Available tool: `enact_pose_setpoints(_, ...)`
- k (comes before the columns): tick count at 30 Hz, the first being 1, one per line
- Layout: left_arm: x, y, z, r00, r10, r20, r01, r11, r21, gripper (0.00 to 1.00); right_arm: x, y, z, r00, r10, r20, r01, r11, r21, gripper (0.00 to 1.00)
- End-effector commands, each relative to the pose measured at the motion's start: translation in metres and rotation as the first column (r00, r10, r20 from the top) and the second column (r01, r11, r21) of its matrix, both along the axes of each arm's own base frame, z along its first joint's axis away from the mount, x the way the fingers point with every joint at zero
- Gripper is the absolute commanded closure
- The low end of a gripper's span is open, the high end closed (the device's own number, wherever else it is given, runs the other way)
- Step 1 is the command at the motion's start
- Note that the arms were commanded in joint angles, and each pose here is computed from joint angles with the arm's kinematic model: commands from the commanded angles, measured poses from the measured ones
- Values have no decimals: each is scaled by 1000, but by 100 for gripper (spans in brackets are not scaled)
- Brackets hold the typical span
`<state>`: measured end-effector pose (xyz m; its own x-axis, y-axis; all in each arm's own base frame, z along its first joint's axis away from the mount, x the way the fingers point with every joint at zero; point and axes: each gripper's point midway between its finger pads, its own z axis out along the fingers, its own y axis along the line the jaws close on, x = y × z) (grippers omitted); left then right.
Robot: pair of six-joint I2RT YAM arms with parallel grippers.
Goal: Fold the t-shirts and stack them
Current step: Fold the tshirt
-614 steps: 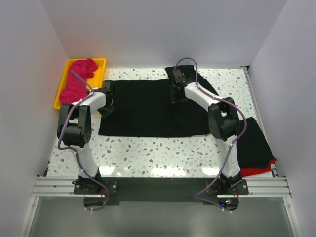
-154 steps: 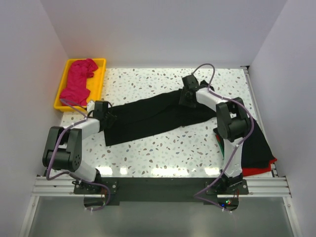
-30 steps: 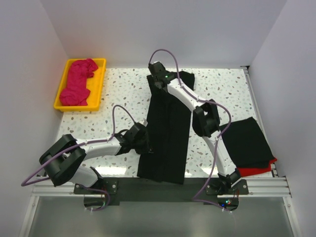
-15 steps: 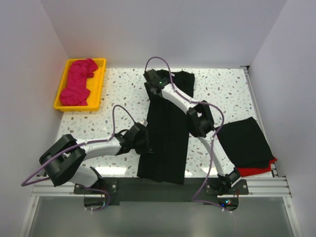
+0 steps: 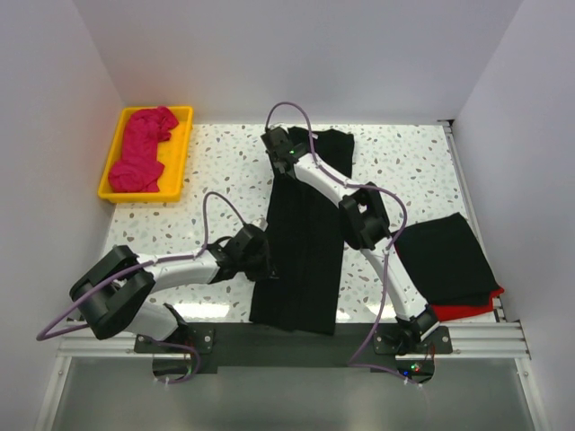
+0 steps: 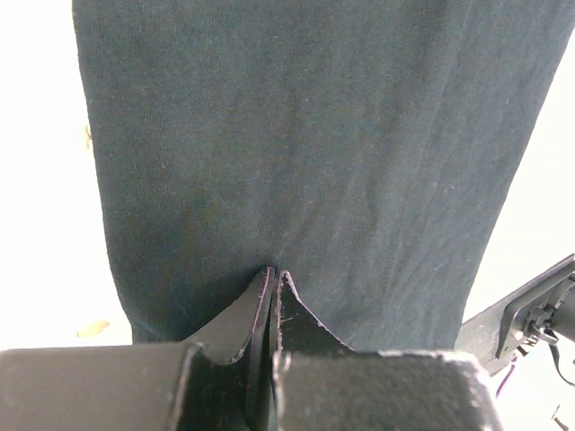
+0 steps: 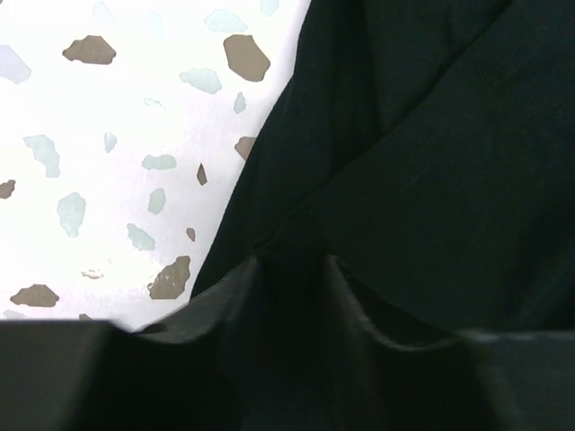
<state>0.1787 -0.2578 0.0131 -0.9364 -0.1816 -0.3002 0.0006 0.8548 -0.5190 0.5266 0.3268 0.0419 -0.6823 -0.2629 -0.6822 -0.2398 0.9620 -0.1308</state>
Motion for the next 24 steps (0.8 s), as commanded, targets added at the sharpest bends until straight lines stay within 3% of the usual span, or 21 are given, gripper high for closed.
enact_pose_setpoints(1, -12, 17, -14, 999, 5, -33, -3, 998, 66, 99, 20, 5, 63, 991, -53, 125, 42, 995, 96, 68)
enact_pose_setpoints(11, -13, 19, -14, 999, 11, -32, -9, 998, 67, 99, 26, -22, 91, 974, -153, 168, 129, 981, 145, 90)
enact_pose_setpoints(24, -14, 17, -14, 999, 3, -38, -1, 998, 56, 99, 7, -103, 131, 925, -337, 173, 293, 926, 238, 99)
